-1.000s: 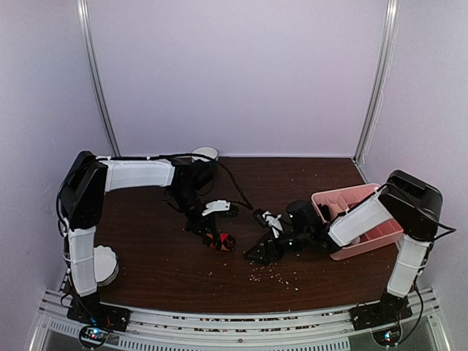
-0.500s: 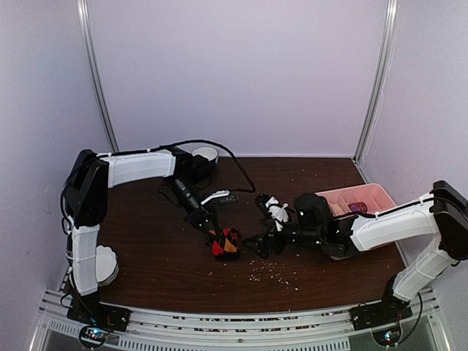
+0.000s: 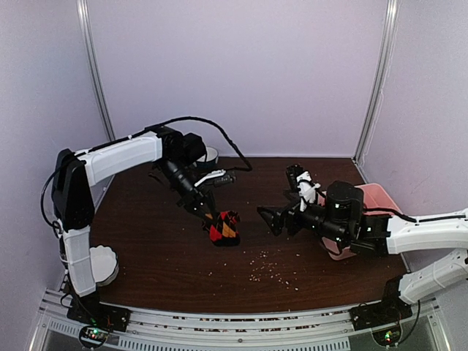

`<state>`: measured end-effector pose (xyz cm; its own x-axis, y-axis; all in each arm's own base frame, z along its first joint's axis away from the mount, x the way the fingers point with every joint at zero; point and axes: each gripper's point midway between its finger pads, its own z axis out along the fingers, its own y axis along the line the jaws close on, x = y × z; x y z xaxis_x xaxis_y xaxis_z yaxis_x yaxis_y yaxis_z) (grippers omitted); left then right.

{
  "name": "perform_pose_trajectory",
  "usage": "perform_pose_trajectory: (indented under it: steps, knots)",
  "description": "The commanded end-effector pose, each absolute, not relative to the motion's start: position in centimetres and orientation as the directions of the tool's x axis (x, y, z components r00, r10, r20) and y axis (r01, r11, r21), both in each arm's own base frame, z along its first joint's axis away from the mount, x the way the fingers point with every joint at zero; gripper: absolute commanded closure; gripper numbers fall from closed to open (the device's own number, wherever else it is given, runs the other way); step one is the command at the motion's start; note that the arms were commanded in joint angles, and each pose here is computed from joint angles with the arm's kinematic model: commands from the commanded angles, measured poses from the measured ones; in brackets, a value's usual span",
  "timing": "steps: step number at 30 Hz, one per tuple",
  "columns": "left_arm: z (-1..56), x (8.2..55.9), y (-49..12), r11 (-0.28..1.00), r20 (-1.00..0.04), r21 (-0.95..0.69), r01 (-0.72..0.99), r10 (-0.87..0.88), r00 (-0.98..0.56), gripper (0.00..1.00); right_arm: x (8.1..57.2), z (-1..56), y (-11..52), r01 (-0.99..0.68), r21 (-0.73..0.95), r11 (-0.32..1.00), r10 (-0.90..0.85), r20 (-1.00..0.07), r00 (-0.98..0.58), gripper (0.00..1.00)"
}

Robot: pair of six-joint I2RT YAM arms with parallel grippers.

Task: Roll the socks
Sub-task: Roll the sock.

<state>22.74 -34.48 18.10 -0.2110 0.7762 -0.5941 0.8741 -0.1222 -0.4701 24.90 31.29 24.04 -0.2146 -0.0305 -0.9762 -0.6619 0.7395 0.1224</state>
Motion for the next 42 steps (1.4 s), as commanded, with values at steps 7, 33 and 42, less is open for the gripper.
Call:
perform_pose_trajectory:
  steps: [7, 33, 42]
  knots:
    - [21.0, 21.1, -33.5, -0.163, -0.608, -0.502, 0.849, 0.765, -0.213, 1.00, 19.0, 24.7, 40.6, -0.918, 0.213, 0.336, -0.153, -0.949, -0.276, 0.01]
    - [26.4, 21.6, -32.2, -0.161, -0.699, -0.223, 0.961, 0.714, -0.042, 0.02, 21.7, 25.7, 43.5, -0.847, 0.396, 0.356, -0.055, -0.895, -0.442, 1.00]
    - [29.0, 26.3, -32.1, 0.042, -0.637, 0.264, 0.964, 0.758, 0.141, 0.02, 25.1, 27.8, 42.3, -0.699, 0.510, 0.501, 0.159, -0.848, -0.505, 1.00]
